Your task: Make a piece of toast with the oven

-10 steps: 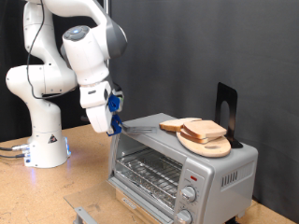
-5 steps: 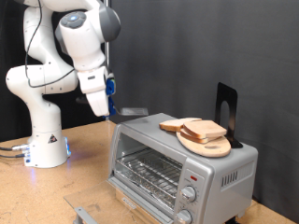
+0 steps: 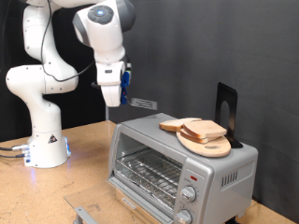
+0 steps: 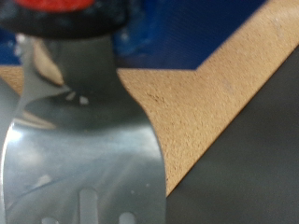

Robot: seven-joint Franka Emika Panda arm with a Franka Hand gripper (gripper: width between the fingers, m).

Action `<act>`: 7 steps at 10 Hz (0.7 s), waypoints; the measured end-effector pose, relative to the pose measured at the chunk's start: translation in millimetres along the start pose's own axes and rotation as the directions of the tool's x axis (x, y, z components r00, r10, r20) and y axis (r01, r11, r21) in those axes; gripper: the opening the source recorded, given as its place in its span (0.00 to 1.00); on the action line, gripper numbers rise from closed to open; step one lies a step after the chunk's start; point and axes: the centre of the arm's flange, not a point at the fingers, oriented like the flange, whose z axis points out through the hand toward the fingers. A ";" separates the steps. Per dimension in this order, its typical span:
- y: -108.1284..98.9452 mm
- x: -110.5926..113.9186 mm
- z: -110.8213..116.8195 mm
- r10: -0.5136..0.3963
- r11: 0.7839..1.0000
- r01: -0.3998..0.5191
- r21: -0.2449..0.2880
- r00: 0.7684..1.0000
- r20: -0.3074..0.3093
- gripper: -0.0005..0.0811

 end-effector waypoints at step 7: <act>-13.6 33.5 16.6 0.218 0.976 -0.218 0.002 0.973 -0.072 0.61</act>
